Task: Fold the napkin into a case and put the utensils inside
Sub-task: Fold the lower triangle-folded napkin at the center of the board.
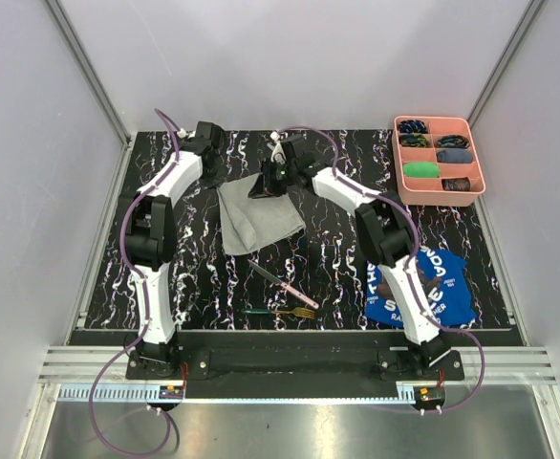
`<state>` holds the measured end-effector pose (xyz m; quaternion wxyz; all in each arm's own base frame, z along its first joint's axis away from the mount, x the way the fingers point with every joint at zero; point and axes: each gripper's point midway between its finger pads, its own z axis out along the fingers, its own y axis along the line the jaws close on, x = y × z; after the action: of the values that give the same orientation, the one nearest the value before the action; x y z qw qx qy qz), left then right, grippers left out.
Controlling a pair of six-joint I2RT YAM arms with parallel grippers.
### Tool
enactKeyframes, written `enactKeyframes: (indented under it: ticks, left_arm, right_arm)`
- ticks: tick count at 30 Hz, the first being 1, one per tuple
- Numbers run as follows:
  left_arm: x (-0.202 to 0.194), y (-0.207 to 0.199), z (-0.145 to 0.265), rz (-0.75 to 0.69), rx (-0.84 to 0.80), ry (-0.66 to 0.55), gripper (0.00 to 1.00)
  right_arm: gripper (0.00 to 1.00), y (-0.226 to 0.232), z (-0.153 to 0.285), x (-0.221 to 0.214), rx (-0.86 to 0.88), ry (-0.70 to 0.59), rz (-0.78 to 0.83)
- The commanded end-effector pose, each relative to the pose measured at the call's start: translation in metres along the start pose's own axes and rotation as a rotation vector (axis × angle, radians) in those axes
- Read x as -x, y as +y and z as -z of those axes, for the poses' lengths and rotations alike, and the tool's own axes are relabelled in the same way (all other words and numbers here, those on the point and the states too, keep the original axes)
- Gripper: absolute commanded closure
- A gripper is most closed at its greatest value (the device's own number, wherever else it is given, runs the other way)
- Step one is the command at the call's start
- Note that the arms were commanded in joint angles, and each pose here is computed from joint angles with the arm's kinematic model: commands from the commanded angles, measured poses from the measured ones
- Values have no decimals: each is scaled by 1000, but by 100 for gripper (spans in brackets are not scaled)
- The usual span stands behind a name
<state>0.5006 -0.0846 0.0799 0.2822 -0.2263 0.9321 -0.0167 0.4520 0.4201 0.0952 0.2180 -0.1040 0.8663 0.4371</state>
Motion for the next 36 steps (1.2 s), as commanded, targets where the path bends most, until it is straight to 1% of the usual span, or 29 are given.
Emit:
enactKeyframes:
  ticks: [1,3,4,7,12,16,19,27,36]
  left_arm:
    - [23,-10,9,0,-25,-77,100]
    - [22,-9,8,4,-25,-73,100]
    - [22,-10,7,5,-26,-71,100]
    - [21,-11,7,6,-31,-69,100]
    - [22,-15,7,20,-41,-69,100]
    - [22,-23,4,26,-57,-64,100]
    - [20,-31,1,25,-69,-60,100]
    - [12,-61,-5,19,-115,-44,100]
    - [4,-77,-17,-6,-140,-21,100]
  right_arm:
    - [82,-1,-25,14,72,4,-3]
    - [89,2,-32,17,107,10,-17]
    - [94,0,-39,20,120,6,-12]
    - [99,0,-49,21,156,16,-15]
    - [100,-16,-60,12,135,33,-47]
    - [100,-37,-71,-5,94,78,-118]
    - [100,-41,-74,-15,89,111,-146]
    - [100,-40,-72,-21,100,143,-183]
    - [100,-45,-59,-18,99,158,-149]
